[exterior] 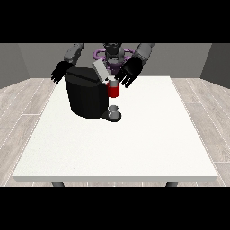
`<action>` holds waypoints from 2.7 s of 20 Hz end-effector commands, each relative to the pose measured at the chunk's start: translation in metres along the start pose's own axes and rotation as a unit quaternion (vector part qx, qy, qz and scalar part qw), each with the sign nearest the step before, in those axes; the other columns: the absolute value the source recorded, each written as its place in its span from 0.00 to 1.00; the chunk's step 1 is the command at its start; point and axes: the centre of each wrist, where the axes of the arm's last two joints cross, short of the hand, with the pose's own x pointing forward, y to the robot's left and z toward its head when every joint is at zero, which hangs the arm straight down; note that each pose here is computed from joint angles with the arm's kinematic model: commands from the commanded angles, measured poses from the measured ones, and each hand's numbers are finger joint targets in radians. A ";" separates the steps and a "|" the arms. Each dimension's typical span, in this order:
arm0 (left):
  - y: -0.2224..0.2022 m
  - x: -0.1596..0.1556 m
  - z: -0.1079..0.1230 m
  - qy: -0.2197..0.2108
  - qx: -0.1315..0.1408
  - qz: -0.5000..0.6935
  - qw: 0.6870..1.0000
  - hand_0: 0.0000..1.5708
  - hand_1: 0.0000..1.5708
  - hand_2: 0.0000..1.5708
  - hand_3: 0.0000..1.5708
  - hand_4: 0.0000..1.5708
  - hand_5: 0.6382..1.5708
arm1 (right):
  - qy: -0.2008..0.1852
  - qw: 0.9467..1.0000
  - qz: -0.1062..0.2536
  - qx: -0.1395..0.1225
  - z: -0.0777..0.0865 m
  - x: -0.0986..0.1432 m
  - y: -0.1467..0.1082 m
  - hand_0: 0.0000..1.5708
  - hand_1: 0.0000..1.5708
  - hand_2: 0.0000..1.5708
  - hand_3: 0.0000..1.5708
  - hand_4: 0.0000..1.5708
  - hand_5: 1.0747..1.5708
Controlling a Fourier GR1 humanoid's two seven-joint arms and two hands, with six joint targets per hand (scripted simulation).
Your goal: Insert the coffee pod into the coffee machine and close the lid
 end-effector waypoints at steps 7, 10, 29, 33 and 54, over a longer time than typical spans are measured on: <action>-0.012 -0.004 0.002 -0.021 -0.033 -0.046 0.998 0.00 0.00 0.24 0.07 0.00 1.00 | -0.025 1.000 0.002 0.000 -0.006 0.004 -0.003 0.00 0.00 0.00 0.00 0.28 1.00; 0.014 -0.017 0.008 -0.004 -0.026 -0.058 0.998 0.00 0.00 0.00 0.00 0.00 1.00 | -0.015 1.000 -0.006 0.008 0.000 -0.001 0.000 0.00 0.00 0.00 0.00 0.27 1.00; -0.038 -0.014 0.010 0.002 -0.087 0.005 0.996 0.00 0.00 0.00 0.00 0.00 1.00 | 0.065 0.997 -0.004 -0.030 0.024 -0.034 -0.010 0.00 0.00 0.00 0.00 0.26 1.00; -0.058 -0.027 0.017 0.021 -0.048 0.154 0.987 0.00 0.00 0.00 0.00 0.00 1.00 | 0.072 0.996 0.009 -0.049 0.036 -0.046 -0.030 0.00 0.00 0.00 0.00 0.27 1.00; -0.221 -0.107 0.143 0.104 -0.045 0.466 0.878 0.00 0.00 0.00 0.00 0.00 1.00 | 0.047 0.997 0.029 0.047 0.022 0.010 -0.044 0.00 0.00 0.00 0.00 0.00 1.00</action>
